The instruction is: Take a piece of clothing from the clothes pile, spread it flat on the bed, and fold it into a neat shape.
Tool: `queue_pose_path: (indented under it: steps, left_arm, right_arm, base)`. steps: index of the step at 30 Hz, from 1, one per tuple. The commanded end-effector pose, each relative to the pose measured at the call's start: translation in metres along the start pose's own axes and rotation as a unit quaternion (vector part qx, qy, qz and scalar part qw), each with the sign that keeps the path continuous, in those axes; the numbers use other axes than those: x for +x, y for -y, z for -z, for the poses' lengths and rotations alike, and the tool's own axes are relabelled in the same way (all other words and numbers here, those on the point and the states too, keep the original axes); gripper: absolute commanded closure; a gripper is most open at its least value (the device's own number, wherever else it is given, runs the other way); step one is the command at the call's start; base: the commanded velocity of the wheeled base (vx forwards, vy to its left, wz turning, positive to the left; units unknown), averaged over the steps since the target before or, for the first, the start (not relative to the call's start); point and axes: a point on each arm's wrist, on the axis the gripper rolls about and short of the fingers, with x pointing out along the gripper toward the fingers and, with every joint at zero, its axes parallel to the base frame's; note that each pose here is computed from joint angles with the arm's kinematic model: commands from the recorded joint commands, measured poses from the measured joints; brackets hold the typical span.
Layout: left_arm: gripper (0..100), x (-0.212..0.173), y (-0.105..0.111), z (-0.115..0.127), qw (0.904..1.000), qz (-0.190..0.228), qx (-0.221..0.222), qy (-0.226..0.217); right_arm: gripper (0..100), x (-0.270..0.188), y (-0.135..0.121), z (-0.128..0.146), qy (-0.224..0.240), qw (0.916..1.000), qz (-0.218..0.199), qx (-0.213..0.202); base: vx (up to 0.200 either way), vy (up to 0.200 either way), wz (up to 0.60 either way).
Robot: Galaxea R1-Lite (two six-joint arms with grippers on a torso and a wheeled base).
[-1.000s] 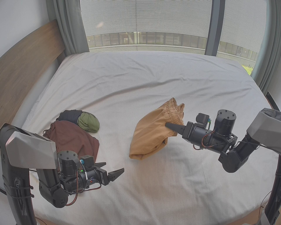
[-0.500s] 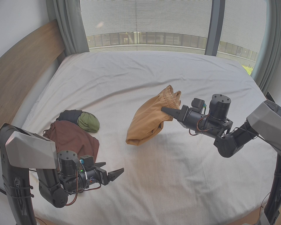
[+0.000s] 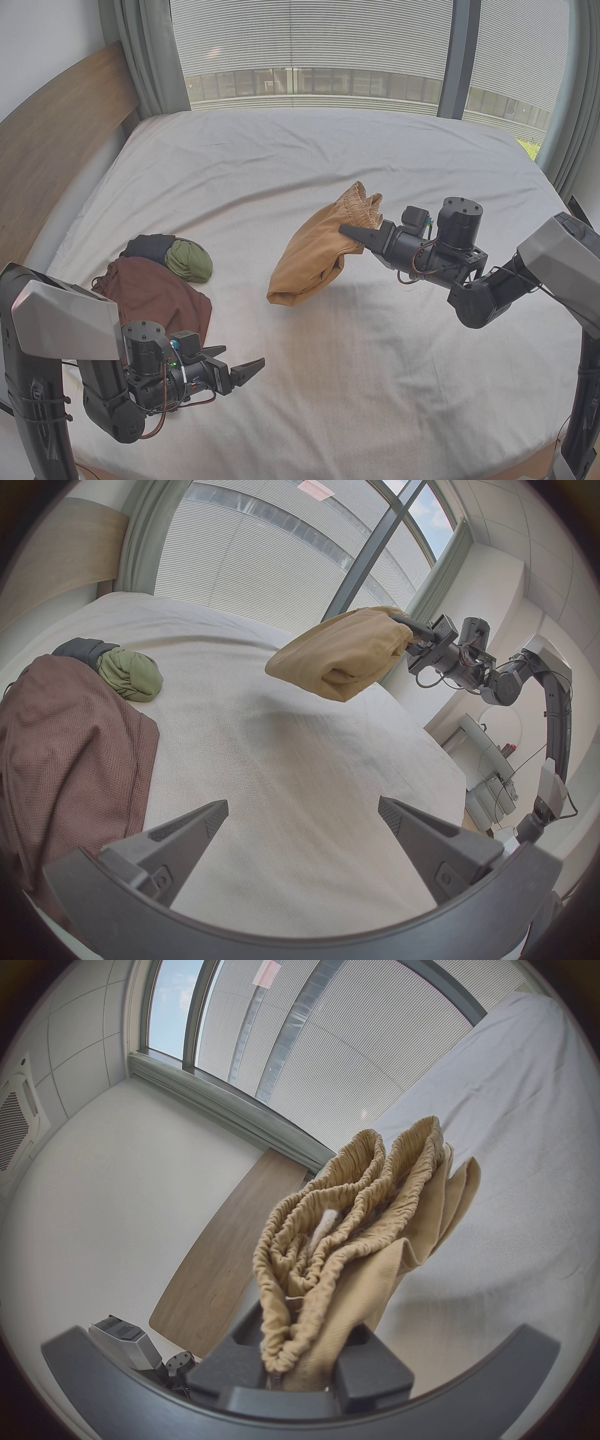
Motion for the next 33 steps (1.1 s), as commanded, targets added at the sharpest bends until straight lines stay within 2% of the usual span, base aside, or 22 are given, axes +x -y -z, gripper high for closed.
queue_pose_path:
  steps: [1, 11, 18, 26, 31, 33]
  left_arm:
    - [0, 0.001, -0.001, 0.001, 1.0, -0.001, -0.001, -0.002]
    - [0, 0.001, -0.002, 0.003, 1.0, -0.002, -0.002, -0.005]
    - [0, 0.001, -0.002, 0.003, 1.0, -0.003, -0.003, -0.005]
    - [0, 0.0, -0.005, 0.002, 1.0, -0.008, -0.004, -0.003]
    - [0, 0.0, -0.005, 0.002, 1.0, -0.008, -0.004, -0.003]
    - [0, 0.002, -0.006, 0.005, 0.9999, -0.008, -0.005, -0.007]
  right_arm:
    - [100, 0.01, 0.006, -0.002, -0.001, 1.0, 0.001, 0.0]
    - [100, 0.036, 0.029, 0.004, -0.009, 0.9999, 0.007, 0.005]
    - [100, 0.058, 0.042, -0.006, -0.01, 0.9998, 0.012, 0.007]
    - [100, 0.072, 0.043, -0.02, -0.005, 0.9999, 0.01, 0.004]
    - [100, 0.079, 0.058, -0.008, -0.017, 0.9995, 0.021, 0.013]
    - [100, 0.082, 0.077, 0.008, -0.038, 0.9982, 0.042, 0.017]
  base:
    - [0.0, 0.0, 0.0]
    - [0.0, 0.0, 0.0]
    - [0.0, 0.0, 0.0]
    - [0.0, 0.0, 0.0]
    - [0.0, 0.0, 0.0]
    - [0.0, 0.0, 0.0]
